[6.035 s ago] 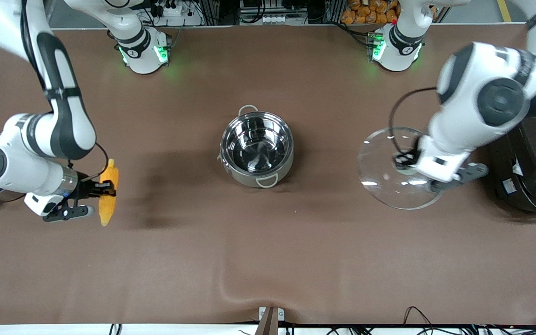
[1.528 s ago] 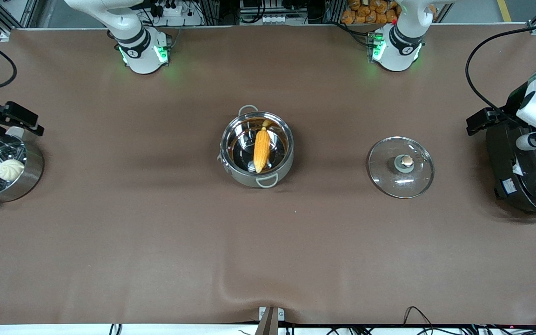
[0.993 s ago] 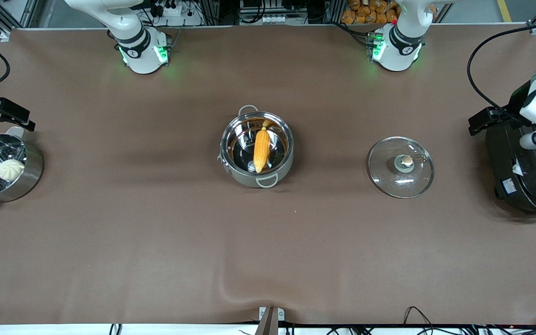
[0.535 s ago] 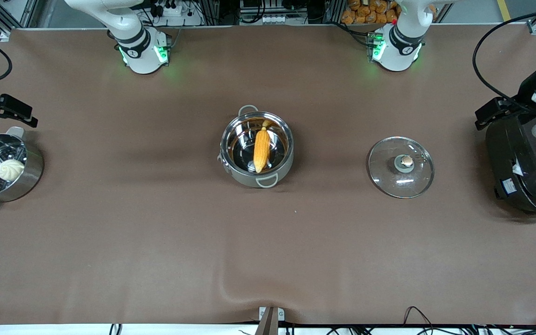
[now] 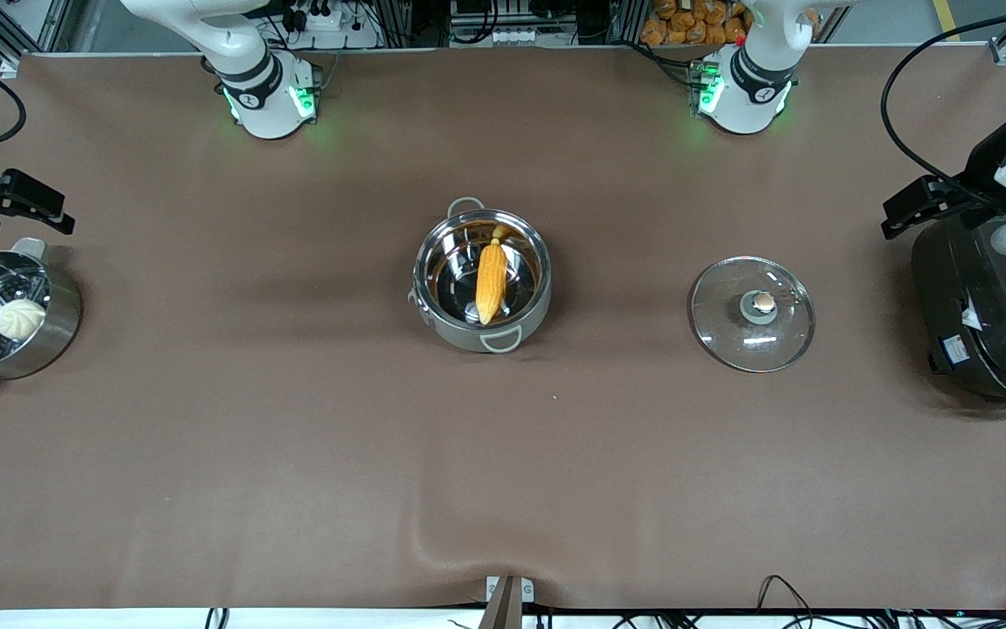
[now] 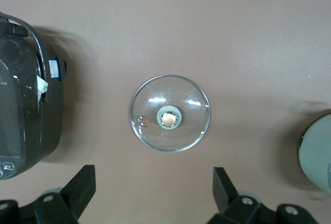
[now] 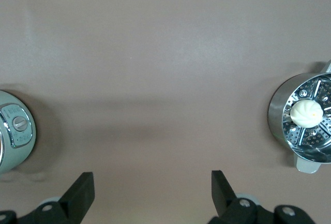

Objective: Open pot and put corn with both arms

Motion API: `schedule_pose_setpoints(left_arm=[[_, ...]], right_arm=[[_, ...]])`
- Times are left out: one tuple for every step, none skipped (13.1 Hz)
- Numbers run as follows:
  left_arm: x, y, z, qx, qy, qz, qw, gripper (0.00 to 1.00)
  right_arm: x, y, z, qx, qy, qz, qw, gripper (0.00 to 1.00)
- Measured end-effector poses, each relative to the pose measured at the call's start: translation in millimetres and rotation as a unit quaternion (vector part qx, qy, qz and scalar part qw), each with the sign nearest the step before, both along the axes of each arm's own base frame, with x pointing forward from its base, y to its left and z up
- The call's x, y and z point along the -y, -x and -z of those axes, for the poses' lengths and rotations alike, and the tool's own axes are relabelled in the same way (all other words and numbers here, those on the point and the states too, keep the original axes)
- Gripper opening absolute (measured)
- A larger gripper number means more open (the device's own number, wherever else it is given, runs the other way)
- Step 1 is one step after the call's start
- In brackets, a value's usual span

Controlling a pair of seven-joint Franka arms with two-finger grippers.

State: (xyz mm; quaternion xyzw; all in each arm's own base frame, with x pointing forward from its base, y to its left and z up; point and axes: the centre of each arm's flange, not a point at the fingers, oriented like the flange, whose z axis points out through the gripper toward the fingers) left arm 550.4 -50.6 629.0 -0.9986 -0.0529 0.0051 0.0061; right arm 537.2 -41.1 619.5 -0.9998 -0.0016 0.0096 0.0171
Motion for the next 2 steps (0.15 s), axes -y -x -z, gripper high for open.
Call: schedule_pose_setpoints(left_arm=[[0.1,0.2,0.2,-0.001,0.000,0.000,1.000,1.00],[0.0,0.3,0.3,-0.002,0.000,0.000,1.000,1.00]], right_arm=[[-0.6,0.8,-0.2,-0.003,0.000,-0.001,1.000,1.00],[-1.7,1.4,0.2,-0.006,0.000,-0.002,1.000,1.00]])
